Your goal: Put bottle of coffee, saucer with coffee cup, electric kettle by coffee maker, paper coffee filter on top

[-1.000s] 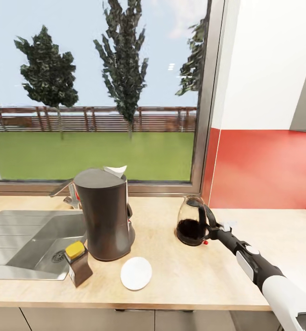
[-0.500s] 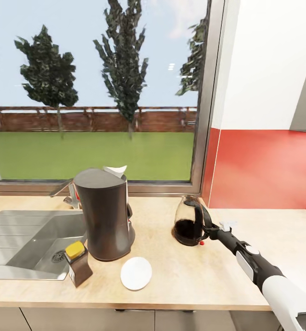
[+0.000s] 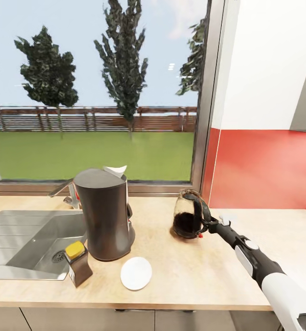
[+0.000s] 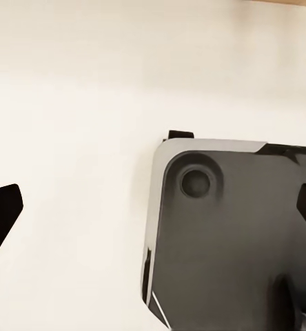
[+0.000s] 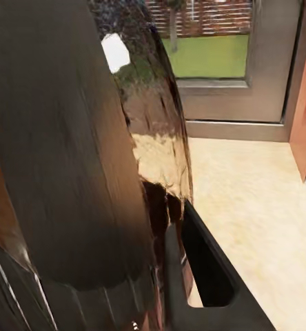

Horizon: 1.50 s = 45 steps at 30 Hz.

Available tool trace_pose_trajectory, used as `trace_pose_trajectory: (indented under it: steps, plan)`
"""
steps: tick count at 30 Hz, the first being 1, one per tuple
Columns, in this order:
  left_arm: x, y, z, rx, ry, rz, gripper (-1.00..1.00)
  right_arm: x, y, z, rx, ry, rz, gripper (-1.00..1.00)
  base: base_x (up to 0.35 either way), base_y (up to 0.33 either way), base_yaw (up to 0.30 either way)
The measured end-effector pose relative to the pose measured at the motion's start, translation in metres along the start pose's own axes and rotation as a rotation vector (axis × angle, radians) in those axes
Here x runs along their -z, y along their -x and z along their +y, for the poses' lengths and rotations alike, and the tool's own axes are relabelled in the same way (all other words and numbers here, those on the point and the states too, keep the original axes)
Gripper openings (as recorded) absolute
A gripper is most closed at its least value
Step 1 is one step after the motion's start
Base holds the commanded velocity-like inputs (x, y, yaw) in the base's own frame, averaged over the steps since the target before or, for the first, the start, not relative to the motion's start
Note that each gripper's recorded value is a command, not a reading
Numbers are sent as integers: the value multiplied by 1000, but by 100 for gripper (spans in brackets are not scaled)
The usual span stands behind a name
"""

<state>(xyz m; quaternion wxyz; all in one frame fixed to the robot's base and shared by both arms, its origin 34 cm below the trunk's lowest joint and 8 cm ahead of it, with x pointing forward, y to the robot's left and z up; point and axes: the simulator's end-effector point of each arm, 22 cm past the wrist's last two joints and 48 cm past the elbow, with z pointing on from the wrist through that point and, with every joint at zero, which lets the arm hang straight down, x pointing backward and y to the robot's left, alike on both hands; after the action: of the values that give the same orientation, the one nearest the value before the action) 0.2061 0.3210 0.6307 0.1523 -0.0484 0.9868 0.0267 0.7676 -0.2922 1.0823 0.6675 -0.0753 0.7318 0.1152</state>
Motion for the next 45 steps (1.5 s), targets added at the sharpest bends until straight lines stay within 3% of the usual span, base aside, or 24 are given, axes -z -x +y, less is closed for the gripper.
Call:
trace_pose_trajectory:
  steps: [6,7,11,33,45]
  plan:
    - [0,0,0,-1,0,0,100,-6,53,12,49,30,-99,-100,0,0,0]
    - [0,0,0,-1,1,1,100,-10,53,22,105,52,-60,-100,0,0,0]
    - [0,-2,0,-1,0,5,100,-14,61,34,122,73,-50,-100,0,0,0]
    - [0,-1,-2,0,-1,5,100,-13,60,36,120,74,-45,-100,0,0,129]
    - [0,1,-2,1,-1,0,100,-15,61,48,110,90,-51,-100,0,0,159]
